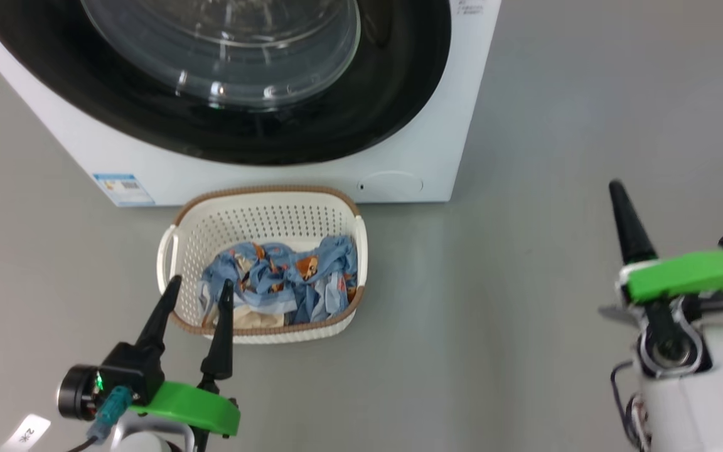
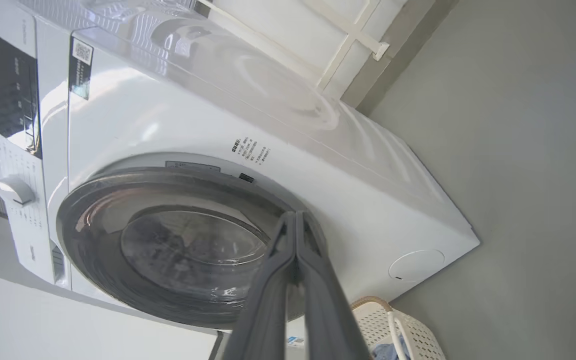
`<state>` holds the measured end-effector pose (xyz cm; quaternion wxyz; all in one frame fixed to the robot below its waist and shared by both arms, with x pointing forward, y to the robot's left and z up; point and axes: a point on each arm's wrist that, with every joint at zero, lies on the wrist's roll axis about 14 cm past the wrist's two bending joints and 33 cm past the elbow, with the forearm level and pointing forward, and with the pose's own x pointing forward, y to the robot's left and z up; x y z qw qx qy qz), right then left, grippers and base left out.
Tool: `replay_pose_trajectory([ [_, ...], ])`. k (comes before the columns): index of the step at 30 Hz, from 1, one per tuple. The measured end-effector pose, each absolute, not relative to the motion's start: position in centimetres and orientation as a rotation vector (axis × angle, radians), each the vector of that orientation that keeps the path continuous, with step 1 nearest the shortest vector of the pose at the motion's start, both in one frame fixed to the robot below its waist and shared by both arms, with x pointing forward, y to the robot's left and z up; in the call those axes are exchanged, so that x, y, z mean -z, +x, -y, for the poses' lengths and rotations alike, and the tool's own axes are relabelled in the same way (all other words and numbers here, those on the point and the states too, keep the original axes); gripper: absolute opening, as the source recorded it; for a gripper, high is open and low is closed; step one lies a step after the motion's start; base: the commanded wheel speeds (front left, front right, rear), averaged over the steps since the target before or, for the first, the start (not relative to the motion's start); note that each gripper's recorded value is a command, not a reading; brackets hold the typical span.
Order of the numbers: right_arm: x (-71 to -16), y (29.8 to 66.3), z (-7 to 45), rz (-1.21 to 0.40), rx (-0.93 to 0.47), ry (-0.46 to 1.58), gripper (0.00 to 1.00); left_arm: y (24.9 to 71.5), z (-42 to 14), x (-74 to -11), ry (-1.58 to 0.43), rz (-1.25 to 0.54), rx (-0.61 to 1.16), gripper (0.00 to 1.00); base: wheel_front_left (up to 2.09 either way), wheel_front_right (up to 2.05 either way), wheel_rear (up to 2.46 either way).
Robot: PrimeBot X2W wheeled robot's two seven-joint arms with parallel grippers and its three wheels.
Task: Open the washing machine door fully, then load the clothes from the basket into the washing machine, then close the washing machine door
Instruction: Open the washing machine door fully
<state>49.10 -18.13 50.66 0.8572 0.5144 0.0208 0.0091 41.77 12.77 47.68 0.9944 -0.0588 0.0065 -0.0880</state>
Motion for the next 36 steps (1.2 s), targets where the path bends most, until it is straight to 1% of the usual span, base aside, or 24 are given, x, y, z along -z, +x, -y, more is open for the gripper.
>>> replay_pose_trajectory([
  [7,-51.0,53.6,18.1,-0.078,-0.055,1.353,0.0,43.3,-12.7,-47.0,-0.125,-0.022,0.179,1.0,0.0,0.0,0.0],
  [11,-52.0,56.5,17.9,-0.076,-0.099,1.45,0.0,44.0,-12.5,-46.4,-0.127,-0.032,0.184,1.0,0.0,0.0,0.0],
  [15,-53.4,59.2,17.1,-0.078,-0.158,1.495,0.0,44.7,-12.6,-45.9,-0.128,-0.042,0.184,1.0,0.0,0.0,0.0],
  [18,-54.1,61.1,15.8,-0.115,-0.222,1.513,0.0,45.3,-12.5,-45.4,-0.127,-0.049,0.188,1.0,0.0,0.0,0.0],
  [19,-54.1,61.1,15.8,-0.115,-0.222,1.513,0.0,45.3,-12.5,-45.4,-0.127,-0.049,0.188,1.0,0.0,0.0,0.0],
  [25,-55.7,64.5,14.0,-0.153,-0.316,1.511,0.0,46.4,-12.6,-44.5,-0.126,-0.062,0.188,1.0,0.0,0.0,0.0],
  [29,-56.4,66.4,11.7,-0.208,-0.387,1.446,0.0,47.1,-12.8,-44.0,-0.132,-0.07,0.183,1.0,0.0,0.0,0.0],
  [36,-56.7,68.8,8.7,-0.278,-0.444,1.42,0.0,47.8,-13.3,-43.6,-0.136,-0.073,0.174,1.0,0.0,0.0,0.0],
])
